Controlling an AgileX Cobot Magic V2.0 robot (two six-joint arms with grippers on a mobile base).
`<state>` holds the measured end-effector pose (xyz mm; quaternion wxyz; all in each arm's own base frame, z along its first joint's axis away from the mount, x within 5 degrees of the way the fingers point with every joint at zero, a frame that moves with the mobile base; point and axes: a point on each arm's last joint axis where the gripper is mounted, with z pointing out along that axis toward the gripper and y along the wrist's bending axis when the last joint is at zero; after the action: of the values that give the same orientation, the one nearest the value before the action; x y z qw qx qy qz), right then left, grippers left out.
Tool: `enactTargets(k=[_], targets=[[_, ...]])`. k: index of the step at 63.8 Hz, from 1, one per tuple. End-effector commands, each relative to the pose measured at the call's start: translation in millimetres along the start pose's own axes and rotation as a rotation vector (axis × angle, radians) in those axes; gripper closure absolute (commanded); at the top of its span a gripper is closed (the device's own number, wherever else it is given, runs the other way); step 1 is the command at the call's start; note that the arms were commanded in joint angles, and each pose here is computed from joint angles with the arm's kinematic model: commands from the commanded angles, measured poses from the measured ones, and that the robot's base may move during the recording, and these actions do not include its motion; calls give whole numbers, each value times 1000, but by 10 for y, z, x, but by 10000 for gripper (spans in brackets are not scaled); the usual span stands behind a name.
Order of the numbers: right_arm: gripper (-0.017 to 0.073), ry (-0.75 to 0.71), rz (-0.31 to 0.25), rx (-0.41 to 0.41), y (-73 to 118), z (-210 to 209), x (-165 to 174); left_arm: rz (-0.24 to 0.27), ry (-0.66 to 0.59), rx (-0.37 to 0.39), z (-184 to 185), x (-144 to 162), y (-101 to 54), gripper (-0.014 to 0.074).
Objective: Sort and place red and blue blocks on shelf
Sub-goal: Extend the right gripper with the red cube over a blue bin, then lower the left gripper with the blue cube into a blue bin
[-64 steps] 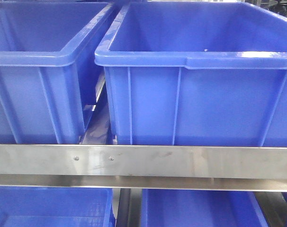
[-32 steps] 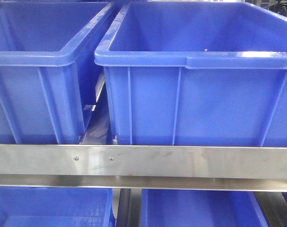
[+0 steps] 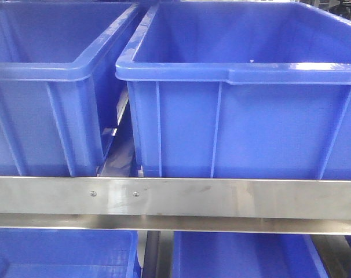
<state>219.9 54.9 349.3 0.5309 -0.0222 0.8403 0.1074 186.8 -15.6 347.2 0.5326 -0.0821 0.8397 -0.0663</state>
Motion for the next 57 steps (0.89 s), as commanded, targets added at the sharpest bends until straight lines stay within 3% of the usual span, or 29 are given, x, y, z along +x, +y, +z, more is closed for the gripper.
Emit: enactTargets(k=[1,22,57], targets=[[509,-127,-13,-22,44,17,-266,23,-99,39,49,-236,-82,469],[509,-77,-14,-14,61,330,-317,36,8,12,506,-233,-124,469],[509,-70,-15,-13,60,365,-305,37,-11,28,584,-241,-144,469]])
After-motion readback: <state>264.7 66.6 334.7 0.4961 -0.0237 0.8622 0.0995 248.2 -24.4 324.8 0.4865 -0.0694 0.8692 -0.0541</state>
